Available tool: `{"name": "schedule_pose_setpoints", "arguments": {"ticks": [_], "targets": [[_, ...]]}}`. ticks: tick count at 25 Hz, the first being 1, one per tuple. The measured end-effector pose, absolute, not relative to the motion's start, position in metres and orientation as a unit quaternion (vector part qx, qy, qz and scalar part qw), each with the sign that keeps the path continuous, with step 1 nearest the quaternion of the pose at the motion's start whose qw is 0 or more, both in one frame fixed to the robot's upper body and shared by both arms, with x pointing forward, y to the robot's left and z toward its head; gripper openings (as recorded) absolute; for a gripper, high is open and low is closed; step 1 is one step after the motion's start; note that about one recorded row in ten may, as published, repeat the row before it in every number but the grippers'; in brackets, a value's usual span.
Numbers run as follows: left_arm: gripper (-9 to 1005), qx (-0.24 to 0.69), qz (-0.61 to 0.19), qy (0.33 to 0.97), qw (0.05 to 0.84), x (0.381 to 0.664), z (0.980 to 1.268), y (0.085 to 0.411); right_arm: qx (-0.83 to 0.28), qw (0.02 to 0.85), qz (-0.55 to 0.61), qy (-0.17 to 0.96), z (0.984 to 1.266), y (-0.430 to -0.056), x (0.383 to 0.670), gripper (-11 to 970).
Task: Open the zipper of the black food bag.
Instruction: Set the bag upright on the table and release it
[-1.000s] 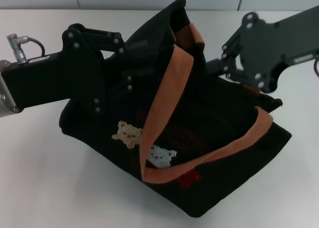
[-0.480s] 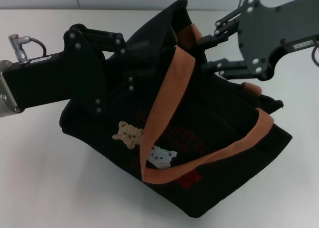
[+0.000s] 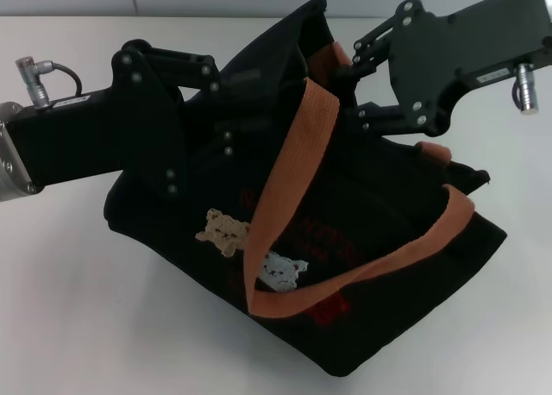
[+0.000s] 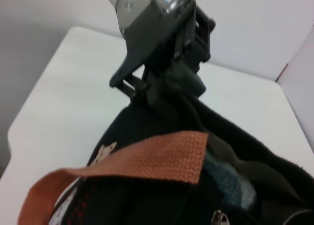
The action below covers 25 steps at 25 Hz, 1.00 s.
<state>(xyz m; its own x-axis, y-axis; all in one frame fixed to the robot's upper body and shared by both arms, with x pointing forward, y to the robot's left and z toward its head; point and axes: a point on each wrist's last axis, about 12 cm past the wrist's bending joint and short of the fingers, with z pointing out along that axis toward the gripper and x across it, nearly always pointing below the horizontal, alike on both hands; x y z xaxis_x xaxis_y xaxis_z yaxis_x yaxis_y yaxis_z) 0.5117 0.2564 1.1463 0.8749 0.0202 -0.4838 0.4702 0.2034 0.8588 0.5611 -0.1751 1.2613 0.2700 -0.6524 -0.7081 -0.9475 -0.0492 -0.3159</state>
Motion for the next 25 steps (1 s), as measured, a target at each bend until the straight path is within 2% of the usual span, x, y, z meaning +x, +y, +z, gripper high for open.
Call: {"name": "schedule_pose_setpoints", "arguments": {"ticks": [25], "targets": [[191,0.614,-0.151,0.198,0.749,0.513,1.147,0.256,-0.731,0.342,0.207,0.553,1.256,-0.145,0.567,357]]}}
